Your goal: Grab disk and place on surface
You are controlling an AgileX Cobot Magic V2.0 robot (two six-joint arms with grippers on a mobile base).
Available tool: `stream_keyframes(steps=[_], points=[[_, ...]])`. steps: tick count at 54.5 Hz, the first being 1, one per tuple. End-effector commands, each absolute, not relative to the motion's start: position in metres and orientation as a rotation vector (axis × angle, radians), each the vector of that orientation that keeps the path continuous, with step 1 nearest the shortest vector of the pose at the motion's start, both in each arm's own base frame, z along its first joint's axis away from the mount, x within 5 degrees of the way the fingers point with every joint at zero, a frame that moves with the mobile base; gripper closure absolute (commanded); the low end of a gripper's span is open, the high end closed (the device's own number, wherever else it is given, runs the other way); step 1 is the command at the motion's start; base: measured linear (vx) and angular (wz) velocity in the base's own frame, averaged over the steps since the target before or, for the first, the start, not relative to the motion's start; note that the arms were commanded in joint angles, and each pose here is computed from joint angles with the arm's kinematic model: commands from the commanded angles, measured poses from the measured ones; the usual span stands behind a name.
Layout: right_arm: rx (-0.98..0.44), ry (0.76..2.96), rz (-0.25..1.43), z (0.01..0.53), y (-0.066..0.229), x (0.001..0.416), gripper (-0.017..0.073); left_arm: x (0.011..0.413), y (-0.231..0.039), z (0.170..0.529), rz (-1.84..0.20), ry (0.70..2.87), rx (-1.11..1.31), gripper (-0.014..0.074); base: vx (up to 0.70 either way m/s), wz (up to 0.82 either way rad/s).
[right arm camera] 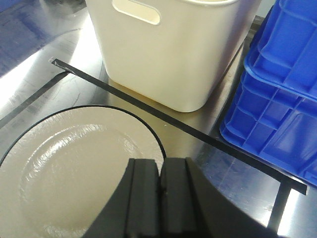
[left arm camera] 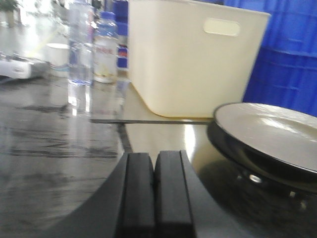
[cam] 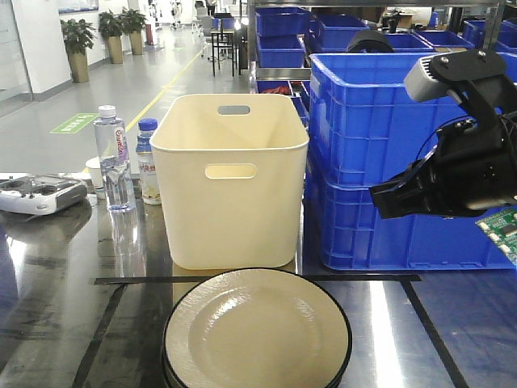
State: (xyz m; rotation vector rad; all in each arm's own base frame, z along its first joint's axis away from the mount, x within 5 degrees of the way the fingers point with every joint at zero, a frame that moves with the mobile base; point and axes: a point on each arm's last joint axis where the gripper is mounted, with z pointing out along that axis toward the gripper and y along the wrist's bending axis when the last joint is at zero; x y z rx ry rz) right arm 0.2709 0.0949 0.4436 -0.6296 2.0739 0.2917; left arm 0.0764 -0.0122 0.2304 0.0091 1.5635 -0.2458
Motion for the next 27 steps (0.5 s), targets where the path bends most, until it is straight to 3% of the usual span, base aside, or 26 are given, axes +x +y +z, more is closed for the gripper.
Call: stream_keyframes(steps=[1, 9, 18, 27], points=[[-0.585, 1.952, 0.282, 0.466, 0.091, 0.264, 0.0571, 0.068, -0.003, 0.239, -0.177, 1.419, -0.077, 0.0601, 0.00, 0.00], [-0.588, 1.958, 0.283, 0.466, 0.091, 0.263, 0.0571, 0.053, 0.004, 0.219, -0.075, 1.363, -0.144, 0.0601, 0.00, 0.00], [-0.589, 1.961, 0.286, 0.465, 0.091, 0.264, 0.0571, 0.055, 0.001, 0.204, -0.066, 1.543, -0.114, 0.0601, 0.00, 0.00], [-0.590, 1.968, 0.285, 0.464, 0.091, 0.265, 0.0571, 0.055, 0.001, 0.203, -0.075, 1.557, -0.120, 0.0601, 0.00, 0.00]])
